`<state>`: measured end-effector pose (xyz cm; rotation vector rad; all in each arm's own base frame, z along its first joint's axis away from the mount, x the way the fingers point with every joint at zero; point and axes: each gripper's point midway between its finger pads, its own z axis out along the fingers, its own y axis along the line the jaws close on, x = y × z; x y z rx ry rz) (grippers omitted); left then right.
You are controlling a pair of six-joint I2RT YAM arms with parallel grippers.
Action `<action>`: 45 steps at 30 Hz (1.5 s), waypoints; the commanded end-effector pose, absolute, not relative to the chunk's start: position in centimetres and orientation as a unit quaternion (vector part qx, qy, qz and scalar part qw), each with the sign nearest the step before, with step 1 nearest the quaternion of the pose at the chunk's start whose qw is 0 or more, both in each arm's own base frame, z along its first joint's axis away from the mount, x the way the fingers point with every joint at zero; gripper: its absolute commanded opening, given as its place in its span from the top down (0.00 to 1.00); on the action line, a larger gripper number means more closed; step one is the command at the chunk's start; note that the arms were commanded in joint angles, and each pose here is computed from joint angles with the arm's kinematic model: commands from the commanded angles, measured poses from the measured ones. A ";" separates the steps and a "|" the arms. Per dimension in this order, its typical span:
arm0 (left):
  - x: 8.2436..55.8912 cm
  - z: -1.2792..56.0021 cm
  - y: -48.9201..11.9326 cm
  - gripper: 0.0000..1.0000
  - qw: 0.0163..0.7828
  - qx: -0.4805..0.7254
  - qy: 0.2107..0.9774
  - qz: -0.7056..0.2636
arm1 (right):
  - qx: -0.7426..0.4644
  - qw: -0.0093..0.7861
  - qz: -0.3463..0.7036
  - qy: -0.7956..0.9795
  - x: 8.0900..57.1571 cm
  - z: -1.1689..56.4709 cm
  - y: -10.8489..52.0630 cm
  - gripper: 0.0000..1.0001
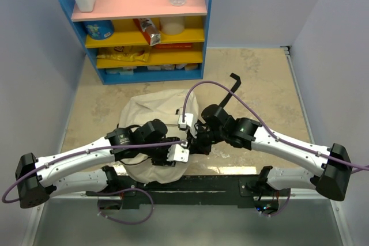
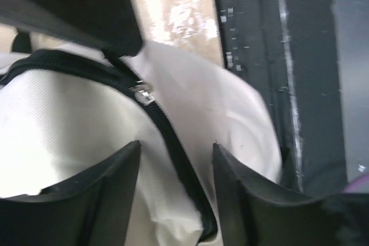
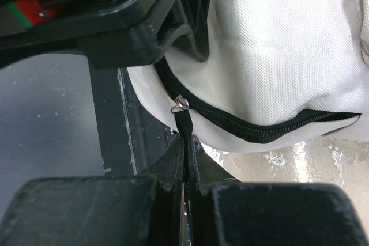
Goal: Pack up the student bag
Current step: Zip the student bag at the center of the board.
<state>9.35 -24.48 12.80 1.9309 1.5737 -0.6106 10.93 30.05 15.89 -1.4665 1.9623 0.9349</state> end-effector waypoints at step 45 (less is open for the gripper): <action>12.4 18.7 -27.4 0.47 0.389 0.731 0.530 -0.184 | -0.316 0.272 0.361 0.834 17.3 18.2 27.8 1.00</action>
